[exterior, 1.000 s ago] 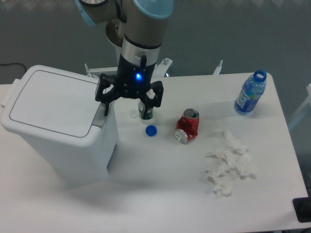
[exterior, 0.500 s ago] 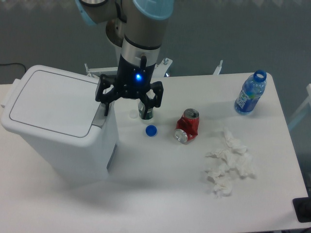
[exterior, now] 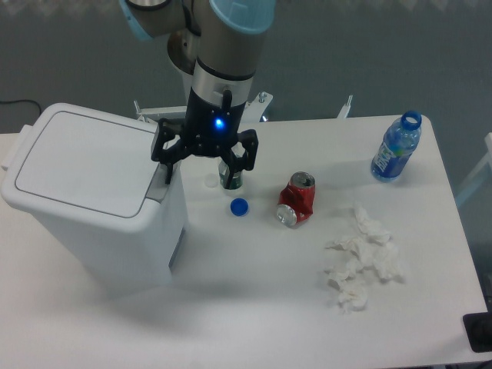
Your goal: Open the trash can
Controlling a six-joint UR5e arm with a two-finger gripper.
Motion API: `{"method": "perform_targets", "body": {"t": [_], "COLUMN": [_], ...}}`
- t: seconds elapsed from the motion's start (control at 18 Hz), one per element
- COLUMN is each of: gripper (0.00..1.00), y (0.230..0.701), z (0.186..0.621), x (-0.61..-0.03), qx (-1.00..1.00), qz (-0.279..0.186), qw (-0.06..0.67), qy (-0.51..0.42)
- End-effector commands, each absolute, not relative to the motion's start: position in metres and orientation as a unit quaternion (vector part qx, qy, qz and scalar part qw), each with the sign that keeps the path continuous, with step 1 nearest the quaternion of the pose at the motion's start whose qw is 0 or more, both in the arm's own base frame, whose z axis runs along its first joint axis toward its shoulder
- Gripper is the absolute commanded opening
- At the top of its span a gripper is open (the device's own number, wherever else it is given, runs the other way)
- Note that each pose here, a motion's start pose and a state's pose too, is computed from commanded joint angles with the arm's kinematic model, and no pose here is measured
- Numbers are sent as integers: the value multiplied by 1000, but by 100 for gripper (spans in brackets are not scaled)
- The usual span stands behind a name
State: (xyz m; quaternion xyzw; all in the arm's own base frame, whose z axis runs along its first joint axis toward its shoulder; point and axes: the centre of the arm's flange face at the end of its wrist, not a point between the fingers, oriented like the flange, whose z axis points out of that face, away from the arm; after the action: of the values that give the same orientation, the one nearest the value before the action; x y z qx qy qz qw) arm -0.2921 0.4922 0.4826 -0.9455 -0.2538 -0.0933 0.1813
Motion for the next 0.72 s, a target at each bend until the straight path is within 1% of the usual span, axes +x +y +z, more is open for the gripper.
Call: {"method": "perform_targets", "body": {"t": [0.72], "gripper": [100], "y": [493], "z": [481], "x": [-293], "qx": [-946], "qz": [-93], "qw": [181], "qy": [-254]}}
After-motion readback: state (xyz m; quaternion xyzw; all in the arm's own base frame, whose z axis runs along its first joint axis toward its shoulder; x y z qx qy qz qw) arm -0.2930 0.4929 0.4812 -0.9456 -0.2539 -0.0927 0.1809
